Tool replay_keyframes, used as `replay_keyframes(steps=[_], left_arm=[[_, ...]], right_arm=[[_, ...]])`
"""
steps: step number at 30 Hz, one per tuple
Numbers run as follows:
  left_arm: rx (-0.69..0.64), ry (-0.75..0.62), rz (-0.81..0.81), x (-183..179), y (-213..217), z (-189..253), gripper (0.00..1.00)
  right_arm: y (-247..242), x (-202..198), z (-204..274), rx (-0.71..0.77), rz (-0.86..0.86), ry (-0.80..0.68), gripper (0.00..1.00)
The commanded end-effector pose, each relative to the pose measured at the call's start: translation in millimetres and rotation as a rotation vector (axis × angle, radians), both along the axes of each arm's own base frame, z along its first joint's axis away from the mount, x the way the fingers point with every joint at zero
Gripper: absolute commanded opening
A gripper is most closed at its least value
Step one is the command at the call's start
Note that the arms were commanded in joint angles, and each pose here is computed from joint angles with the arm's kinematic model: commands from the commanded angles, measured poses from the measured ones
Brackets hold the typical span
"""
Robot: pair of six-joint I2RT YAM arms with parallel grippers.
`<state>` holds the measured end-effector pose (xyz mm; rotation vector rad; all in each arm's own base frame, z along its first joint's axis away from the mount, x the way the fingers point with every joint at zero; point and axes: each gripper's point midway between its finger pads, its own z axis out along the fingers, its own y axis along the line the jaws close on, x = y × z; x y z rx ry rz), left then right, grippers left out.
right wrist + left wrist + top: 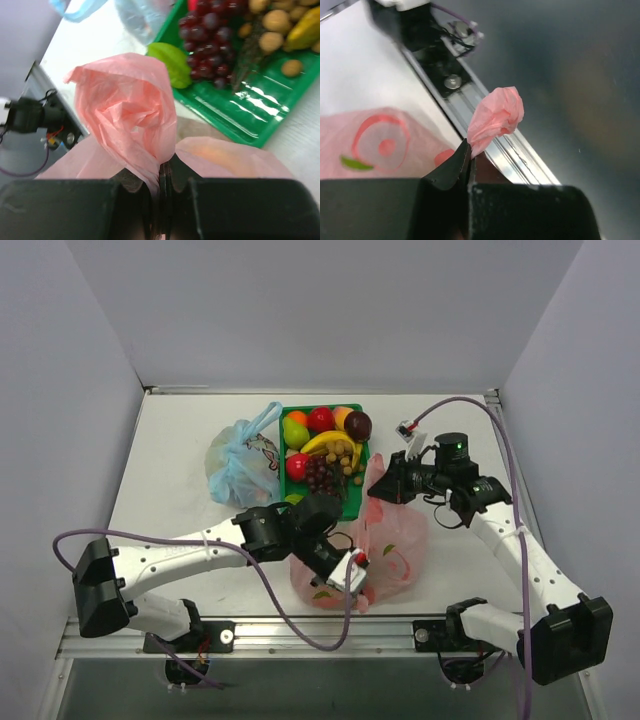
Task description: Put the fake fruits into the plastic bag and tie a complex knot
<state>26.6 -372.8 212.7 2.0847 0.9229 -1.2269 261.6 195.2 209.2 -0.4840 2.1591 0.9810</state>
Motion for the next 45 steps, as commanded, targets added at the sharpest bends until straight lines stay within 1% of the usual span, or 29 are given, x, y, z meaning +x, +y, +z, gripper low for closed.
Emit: replay_keyframes(steps=[1, 3, 4, 5, 7, 11, 14, 18, 19, 22, 23, 24, 25, 26, 27, 28, 30, 31, 33, 35, 36, 37, 38, 39, 40, 41, 43, 44, 45], left_arm=[[-0.049, 0.238, 0.191, 34, -17, 36, 0.0], [-0.039, 0.307, 0.285, 51, -19, 40, 0.0], [-0.077, 0.314, 0.344, 72, -22, 47, 0.0], [-0.069, 0.364, 0.389, 80, -23, 51, 0.0], [-0.103, 0.395, 0.451, 103, -24, 60, 0.0], [-0.12, 0.448, 0.516, 129, -30, 67, 0.0], [-0.128, 0.489, 0.536, 138, -28, 69, 0.0], [-0.118, 0.47, 0.546, 142, -14, 66, 0.0], [-0.129, 0.459, 0.549, 144, -9, 71, 0.0], [-0.091, 0.425, 0.577, 146, 10, 62, 0.0], [-0.082, 0.408, 0.57, 144, 14, 60, 0.0], [-0.096, 0.335, 0.53, 143, 18, 60, 0.0], [-0.04, 0.339, 0.5, 131, 27, 50, 0.0], [-0.025, 0.315, 0.485, 128, 31, 45, 0.0], [-0.032, 0.25, 0.448, 127, 34, 39, 0.0], [0.03, 0.254, 0.425, 117, 45, 27, 0.0], [0.061, 0.192, 0.408, 117, 53, 14, 0.0], [0.081, 0.198, 0.445, 124, 61, 11, 0.0], [0.083, 0.27, 0.48, 129, 66, 16, 0.0], [0.056, 0.317, 0.55, 149, 67, 28, 0.0], [0.073, 0.403, 0.622, 154, 67, 34, 0.0], [0.018, 0.412, 0.662, 168, 60, 47, 0.0], [-0.006, 0.449, 0.728, 180, 58, 56, 0.0], [-0.042, 0.544, 0.817, 194, 51, 71, 0.0], [-0.067, 0.587, 0.837, 201, 47, 79, 0.0], [-0.071, 0.687, 0.873, 205, 42, 88, 0.0], [-0.109, 0.752, 0.901, 222, 27, 96, 0.0], [-0.106, 0.812, 0.896, 220, 18, 105, 0.0], [-0.091, 0.837, 0.9, 221, 10, 103, 0.0]], right_arm=[[11, -25, -1, 0.016, 0.114, -0.003, 0.0], [12, -31, -1, 0.013, 0.137, -0.016, 0.0], [14, -36, -2, 0.01, 0.157, -0.009, 0.0], [15, -40, -1, 0.006, 0.18, -0.023, 0.0], [18, -46, -1, 0.005, 0.204, -0.024, 0.0], [26, -55, -1, 0.012, 0.254, -0.019, 0.0], [27, -55, -4, -0.001, 0.258, -0.019, 0.0], [12, -42, -9, -0.088, 0.162, -0.046, 0.0], [-1, -31, -15, -0.154, 0.074, -0.052, 0.0], [-36, -9, -10, -0.211, -0.162, -0.057, 0.0], [-44, -7, -4, -0.202, -0.221, -0.058, 0.0], [-50, -3, -1, -0.186, -0.282, -0.034, 0.0], [-62, 2, 4, -0.172, -0.341, -0.013, 0.0], [-67, 4, 3, -0.162, -0.374, 0.019, 0.0], [-73, 6, 3, -0.156, -0.41, 0.045, 0.0], [-82, 7, -1, -0.137, -0.477, 0.105, 0.0], [-84, 6, -8, -0.101, -0.502, 0.178, 0.0], [-84, 4, -14, -0.077, -0.501, 0.204, 0.0], [-68, -7, -4, 0.019, -0.391, 0.168, 0.0], [-57, -16, 5, 0.057, -0.285, 0.055, 0.0], [-48, -25, 12, 0.086, -0.2, 0.011, 0.0], [-44, -30, 16, 0.076, -0.149, -0.051, 0.0], [-41, -35, 21, 0.031, -0.074, -0.159, 0.0], [-33, -46, 22, 0.0, 0.012, -0.216, 0.0], [-29, -52, 24, -0.025, 0.064, -0.268, 0.0], [-28, -56, 31, -0.08, 0.135, -0.393, 0.0], [-17, -71, 31, -0.119, 0.257, -0.47, 0.0], [-15, -70, 33, -0.161, 0.315, -0.547, 0.0], [-11, -74, 37, -0.177, 0.36, -0.577, 0.0]])
